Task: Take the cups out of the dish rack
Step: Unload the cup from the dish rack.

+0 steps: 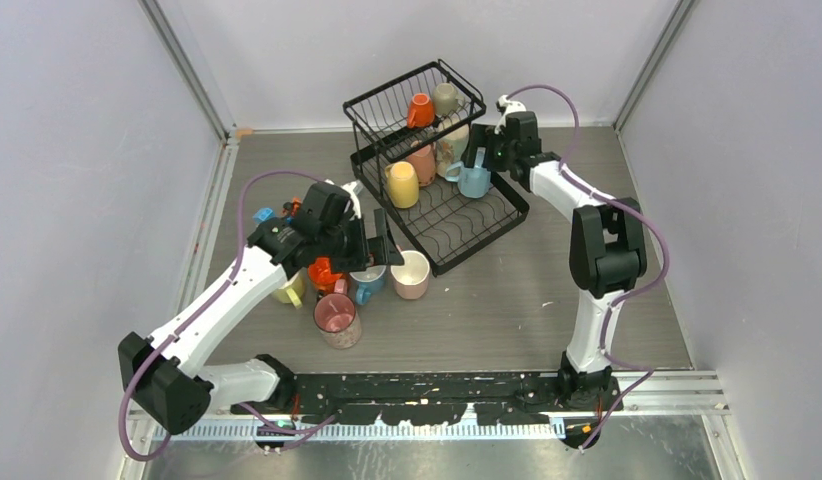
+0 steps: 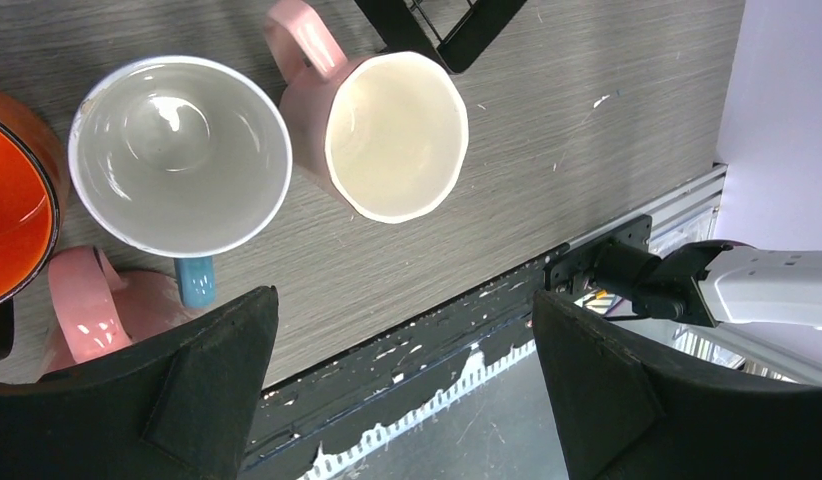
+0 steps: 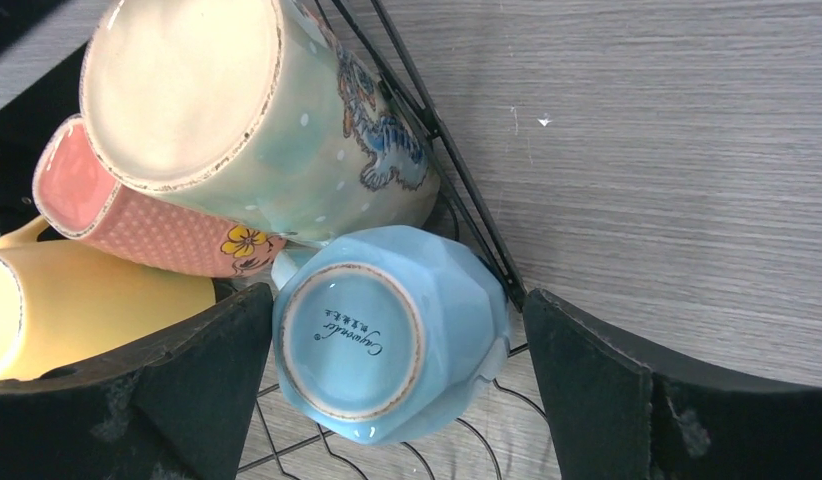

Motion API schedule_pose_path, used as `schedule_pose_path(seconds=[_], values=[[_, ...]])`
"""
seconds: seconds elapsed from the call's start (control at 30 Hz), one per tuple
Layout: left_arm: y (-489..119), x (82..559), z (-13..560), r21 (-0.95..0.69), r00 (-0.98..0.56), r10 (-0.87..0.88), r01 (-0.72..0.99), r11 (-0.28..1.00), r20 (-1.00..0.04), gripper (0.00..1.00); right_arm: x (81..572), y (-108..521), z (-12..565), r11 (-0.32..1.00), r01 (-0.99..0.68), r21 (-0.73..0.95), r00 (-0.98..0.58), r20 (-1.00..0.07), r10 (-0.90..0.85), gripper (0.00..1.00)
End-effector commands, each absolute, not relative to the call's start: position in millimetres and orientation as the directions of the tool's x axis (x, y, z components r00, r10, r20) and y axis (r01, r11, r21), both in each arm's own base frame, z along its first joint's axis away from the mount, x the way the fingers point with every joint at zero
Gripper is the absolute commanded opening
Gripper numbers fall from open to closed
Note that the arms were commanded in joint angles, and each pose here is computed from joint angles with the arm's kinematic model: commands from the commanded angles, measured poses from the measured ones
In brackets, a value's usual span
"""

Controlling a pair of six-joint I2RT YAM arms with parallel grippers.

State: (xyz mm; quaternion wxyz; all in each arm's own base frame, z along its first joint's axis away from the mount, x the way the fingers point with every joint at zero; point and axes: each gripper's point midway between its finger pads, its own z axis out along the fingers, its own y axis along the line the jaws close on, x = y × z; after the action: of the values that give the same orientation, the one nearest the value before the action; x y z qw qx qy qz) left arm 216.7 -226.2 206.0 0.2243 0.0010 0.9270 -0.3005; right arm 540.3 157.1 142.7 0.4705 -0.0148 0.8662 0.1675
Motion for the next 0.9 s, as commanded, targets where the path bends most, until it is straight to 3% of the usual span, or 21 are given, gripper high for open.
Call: schedule_pose_path(seconds=[0.0,0.5,0.8,0.87], values=[[-235,229,229,-0.6,-0.871,-0.175,0.16,0.784,-0.46,1.0,547,172,156,0.932,-0.227,0.281,-0.501,-0.855,0.136,0.97],[-233,230,225,-0.601,-0.865,-0.195,0.145,0.786,-0.463,1.0,521,156,158,0.972,-0.107,0.21,-0.489,-0.862,0.133,0.64],[-238,232,222,-0.623,-0.866,-0.211,0.138,0.77,-0.453,1.0,481,146,164,0.971,-0.039,0.234,-0.511,-0.84,0.182,0.63],[-238,232,222,-0.626,-0.866,-0.214,0.138,0.767,-0.453,1.0,475,149,160,0.972,-0.035,0.233,-0.524,-0.832,0.181,0.67]])
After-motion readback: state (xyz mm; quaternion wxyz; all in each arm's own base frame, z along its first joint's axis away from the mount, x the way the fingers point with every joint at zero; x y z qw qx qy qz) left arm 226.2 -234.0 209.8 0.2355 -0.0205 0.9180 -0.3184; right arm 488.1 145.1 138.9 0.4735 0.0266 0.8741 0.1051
